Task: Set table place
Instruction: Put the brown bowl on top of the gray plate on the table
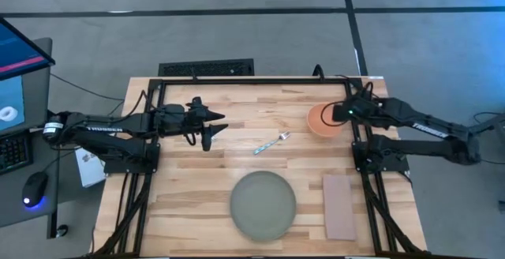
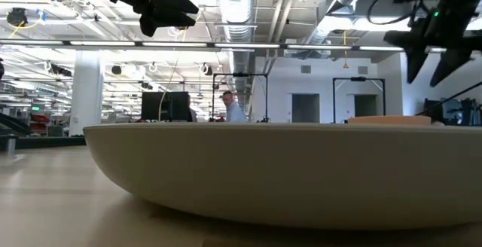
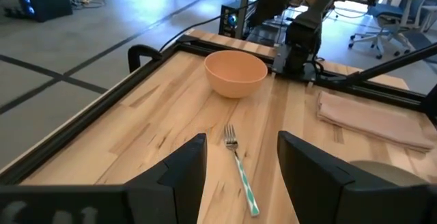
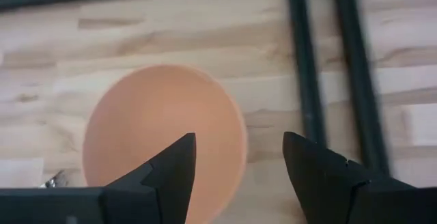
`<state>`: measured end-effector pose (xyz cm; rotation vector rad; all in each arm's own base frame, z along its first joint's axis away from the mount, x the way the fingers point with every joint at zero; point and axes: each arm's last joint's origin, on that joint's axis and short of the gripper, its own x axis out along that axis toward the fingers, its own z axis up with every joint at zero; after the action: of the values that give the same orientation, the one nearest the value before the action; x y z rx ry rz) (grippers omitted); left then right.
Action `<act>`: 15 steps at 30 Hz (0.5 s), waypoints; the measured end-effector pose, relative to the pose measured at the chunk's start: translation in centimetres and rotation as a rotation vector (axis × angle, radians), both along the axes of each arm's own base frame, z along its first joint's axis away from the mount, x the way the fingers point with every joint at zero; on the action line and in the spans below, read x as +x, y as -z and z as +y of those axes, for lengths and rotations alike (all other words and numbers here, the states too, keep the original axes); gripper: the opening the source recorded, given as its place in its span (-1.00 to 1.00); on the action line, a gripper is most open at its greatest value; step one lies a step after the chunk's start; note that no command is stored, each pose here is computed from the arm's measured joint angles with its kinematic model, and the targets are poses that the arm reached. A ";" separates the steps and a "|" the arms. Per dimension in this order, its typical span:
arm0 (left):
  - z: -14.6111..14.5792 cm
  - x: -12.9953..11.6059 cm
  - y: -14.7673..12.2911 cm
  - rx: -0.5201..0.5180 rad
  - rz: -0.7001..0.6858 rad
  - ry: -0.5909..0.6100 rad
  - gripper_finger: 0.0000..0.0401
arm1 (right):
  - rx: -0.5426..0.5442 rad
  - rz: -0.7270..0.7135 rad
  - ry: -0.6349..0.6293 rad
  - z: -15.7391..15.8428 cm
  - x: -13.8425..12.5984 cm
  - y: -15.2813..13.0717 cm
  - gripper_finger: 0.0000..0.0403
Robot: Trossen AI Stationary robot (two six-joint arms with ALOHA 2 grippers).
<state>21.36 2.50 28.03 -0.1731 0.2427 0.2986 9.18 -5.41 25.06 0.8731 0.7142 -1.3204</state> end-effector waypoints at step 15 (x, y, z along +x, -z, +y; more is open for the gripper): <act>0.0 -0.1 0.4 -0.009 0.042 -0.002 -0.16 | 0.087 -0.003 0.047 -2.4 -0.2 5.2 0.21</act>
<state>21.24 2.49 27.64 -0.1760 0.2853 0.3028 8.95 -7.80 19.86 0.9660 0.7575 -1.3373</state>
